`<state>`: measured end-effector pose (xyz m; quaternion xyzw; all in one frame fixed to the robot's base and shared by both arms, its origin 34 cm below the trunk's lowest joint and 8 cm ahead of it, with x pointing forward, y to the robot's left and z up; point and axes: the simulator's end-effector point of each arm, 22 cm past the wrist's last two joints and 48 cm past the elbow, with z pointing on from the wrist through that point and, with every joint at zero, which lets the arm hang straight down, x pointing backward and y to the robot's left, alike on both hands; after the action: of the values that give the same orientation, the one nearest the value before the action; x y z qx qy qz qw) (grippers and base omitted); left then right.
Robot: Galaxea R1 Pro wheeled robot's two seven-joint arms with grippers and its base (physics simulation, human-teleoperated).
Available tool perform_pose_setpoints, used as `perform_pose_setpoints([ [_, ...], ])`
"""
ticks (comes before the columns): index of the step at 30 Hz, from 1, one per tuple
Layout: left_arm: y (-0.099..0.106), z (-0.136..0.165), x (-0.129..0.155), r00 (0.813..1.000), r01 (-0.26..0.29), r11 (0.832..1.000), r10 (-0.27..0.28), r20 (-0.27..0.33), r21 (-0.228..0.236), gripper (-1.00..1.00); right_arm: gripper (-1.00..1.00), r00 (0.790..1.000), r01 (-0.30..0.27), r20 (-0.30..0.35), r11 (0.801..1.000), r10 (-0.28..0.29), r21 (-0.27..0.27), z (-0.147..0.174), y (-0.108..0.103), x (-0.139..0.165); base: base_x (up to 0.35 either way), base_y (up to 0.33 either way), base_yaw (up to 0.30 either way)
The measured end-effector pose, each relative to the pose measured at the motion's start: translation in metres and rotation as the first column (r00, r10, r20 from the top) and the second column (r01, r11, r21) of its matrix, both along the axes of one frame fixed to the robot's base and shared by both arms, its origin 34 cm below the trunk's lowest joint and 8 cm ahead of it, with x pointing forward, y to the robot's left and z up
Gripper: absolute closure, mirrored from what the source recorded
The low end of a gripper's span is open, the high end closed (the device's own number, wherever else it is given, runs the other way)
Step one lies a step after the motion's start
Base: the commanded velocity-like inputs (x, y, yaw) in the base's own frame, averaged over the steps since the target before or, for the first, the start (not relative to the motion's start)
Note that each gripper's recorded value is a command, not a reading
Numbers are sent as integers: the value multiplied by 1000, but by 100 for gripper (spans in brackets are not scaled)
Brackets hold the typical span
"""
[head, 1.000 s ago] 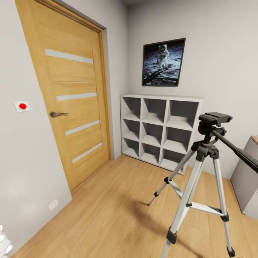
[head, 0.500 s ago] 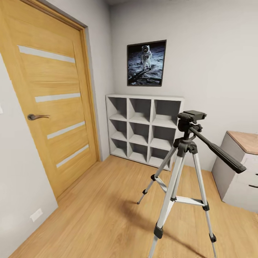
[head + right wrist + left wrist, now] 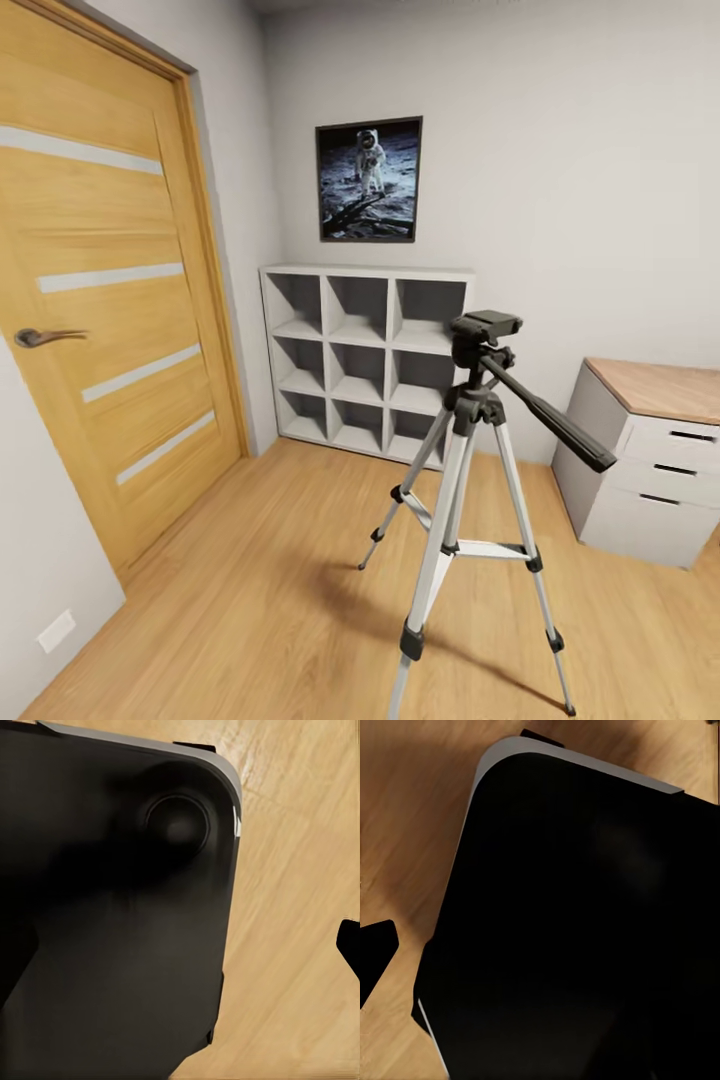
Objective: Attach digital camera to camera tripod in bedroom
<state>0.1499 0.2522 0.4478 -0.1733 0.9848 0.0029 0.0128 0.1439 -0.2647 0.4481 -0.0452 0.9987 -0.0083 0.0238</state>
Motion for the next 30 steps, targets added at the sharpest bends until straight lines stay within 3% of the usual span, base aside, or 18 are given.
perform_pose_setpoints([
  [12,0,20,0,1000,1,1000,-1,-1,-1,-100,-100,1000,-1,-2,1000,1,0,20,0,0,0,0,-166],
  [30,0,47,-1,1000,1,1000,-1,-2,-1,-100,-100,1000,-3,-4,1000,3,-3,47,-2,-1,0,0,-13],
])
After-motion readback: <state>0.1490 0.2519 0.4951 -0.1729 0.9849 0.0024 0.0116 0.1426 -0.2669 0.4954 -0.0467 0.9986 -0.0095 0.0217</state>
